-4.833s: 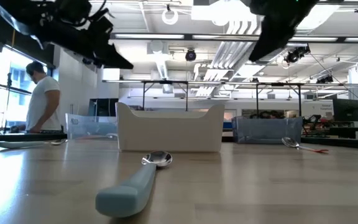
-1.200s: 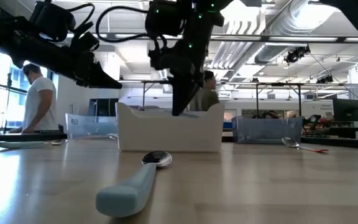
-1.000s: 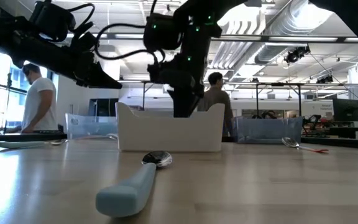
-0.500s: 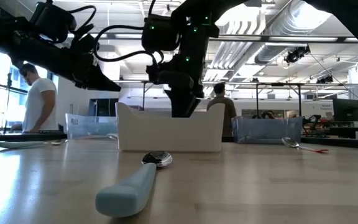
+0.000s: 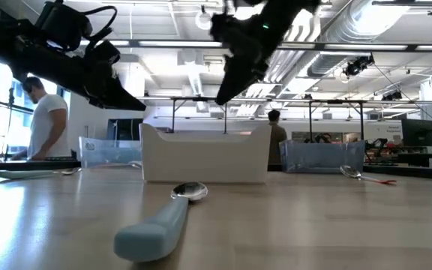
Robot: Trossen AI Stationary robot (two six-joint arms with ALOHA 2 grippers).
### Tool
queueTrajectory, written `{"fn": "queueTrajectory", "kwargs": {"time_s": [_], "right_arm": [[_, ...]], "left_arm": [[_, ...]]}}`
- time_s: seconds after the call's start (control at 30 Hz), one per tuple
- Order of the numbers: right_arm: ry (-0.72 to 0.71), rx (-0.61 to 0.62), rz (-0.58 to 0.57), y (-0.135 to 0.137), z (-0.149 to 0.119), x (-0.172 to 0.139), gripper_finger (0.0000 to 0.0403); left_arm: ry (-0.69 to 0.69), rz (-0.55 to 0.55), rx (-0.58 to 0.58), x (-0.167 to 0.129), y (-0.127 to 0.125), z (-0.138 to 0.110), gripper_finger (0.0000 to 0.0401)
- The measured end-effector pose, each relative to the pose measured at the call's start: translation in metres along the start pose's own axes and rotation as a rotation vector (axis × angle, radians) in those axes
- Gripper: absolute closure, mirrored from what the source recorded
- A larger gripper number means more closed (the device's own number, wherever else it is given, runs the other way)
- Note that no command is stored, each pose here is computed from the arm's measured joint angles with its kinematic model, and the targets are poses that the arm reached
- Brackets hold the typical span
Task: Sort silverware by color (type)
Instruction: Put the blue spoon into the white bin
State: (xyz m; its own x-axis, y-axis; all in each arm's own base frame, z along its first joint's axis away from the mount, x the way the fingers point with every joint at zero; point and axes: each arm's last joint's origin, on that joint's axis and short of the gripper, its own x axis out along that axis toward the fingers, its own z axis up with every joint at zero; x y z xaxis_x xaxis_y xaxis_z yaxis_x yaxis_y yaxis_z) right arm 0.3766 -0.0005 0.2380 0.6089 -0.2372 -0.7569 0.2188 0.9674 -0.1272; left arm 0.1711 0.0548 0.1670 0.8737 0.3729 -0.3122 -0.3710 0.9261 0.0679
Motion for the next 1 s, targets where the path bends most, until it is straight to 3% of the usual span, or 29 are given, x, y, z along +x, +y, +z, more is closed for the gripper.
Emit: {"fn": "queueTrajectory", "kwargs": {"time_s": [0.2,0.43,0.67,0.83,1.0], "right_arm": [[-0.374,0.038,0.035,-0.013,-0.048,-0.033,0.0395],[-0.622,0.109,-0.048,-0.049,-0.091,-0.068,0.0401],[-0.617,0.149,-0.155,-0.071,-0.133,-0.063,0.04],[-0.582,0.19,-0.189,-0.082,-0.138,-0.06,0.0401],[-0.602,0.123,-0.241,-0.09,-0.13,-0.064,0.0401]], "left_arm": [[0.039,-0.157,-0.12,0.001,-0.006,-0.004,0.0401],[0.117,-0.095,-0.116,0.002,-0.01,-0.008,0.0401],[0.315,0.041,-0.008,-0.001,-0.018,0.015,0.04],[0.339,0.068,-0.042,-0.002,-0.019,0.031,0.04],[0.429,0.117,-0.118,-0.007,-0.019,0.034,0.04]]}}
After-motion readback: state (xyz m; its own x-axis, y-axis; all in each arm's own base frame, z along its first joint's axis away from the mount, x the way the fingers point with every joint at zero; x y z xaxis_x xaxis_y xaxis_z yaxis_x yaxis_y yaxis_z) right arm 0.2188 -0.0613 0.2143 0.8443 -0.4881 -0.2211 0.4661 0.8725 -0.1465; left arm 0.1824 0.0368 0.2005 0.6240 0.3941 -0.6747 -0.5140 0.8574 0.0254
